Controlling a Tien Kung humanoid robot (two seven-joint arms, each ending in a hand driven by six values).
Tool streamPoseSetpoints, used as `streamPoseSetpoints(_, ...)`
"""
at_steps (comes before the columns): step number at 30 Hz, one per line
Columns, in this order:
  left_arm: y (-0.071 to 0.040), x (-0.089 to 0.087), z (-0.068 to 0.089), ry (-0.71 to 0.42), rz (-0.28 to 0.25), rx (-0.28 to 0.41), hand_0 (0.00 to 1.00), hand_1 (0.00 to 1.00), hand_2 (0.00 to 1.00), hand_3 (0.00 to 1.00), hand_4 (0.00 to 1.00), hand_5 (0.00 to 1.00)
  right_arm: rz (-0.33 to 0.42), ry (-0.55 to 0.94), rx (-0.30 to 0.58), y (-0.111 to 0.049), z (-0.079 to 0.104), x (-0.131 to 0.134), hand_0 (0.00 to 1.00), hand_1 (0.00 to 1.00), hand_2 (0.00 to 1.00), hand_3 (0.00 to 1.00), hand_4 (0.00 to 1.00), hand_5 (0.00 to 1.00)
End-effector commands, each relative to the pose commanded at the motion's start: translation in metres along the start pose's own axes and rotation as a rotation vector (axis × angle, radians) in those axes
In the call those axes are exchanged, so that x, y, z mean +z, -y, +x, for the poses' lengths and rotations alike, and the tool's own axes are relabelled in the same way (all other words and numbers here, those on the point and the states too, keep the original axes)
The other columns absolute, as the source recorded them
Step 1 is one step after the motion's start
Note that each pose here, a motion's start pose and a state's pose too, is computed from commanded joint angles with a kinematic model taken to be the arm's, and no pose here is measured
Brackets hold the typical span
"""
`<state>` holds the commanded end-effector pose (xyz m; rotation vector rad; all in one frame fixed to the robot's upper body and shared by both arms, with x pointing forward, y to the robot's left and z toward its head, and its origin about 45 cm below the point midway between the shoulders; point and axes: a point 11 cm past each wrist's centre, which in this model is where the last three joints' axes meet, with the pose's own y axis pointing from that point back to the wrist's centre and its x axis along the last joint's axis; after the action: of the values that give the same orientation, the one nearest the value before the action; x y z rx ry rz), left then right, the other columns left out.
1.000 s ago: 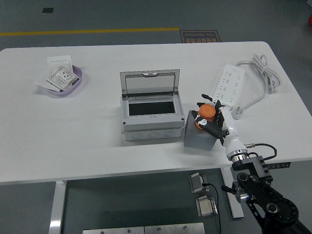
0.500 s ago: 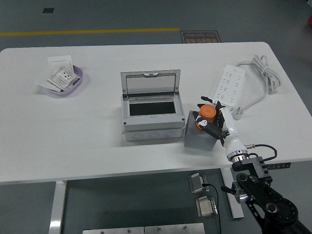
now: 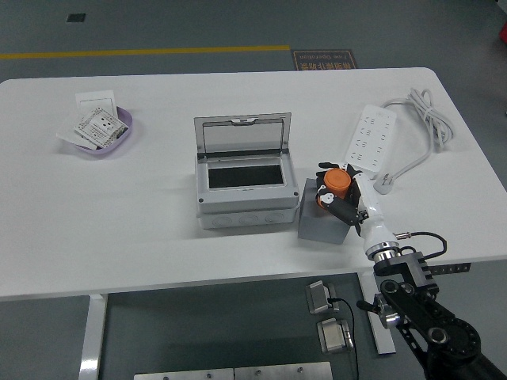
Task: Pick up the cylinder from the cube,place it in the box,flap close box
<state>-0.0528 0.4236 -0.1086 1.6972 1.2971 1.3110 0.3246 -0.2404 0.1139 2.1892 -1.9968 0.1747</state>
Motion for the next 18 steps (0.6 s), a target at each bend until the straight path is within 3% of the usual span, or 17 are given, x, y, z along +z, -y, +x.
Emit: streamPoseSetpoints(18, 0.000, 0.001, -0.001, -0.005, -0.009, -0.003, 0.643, 0.693, 0.669, 0.686, 0.770, 0.507, 0.075, -0.113, -0.016, 0.012, 0.006, -0.032, 0.757, 0.662, 0.612, 0.553, 0.058, 0.016)
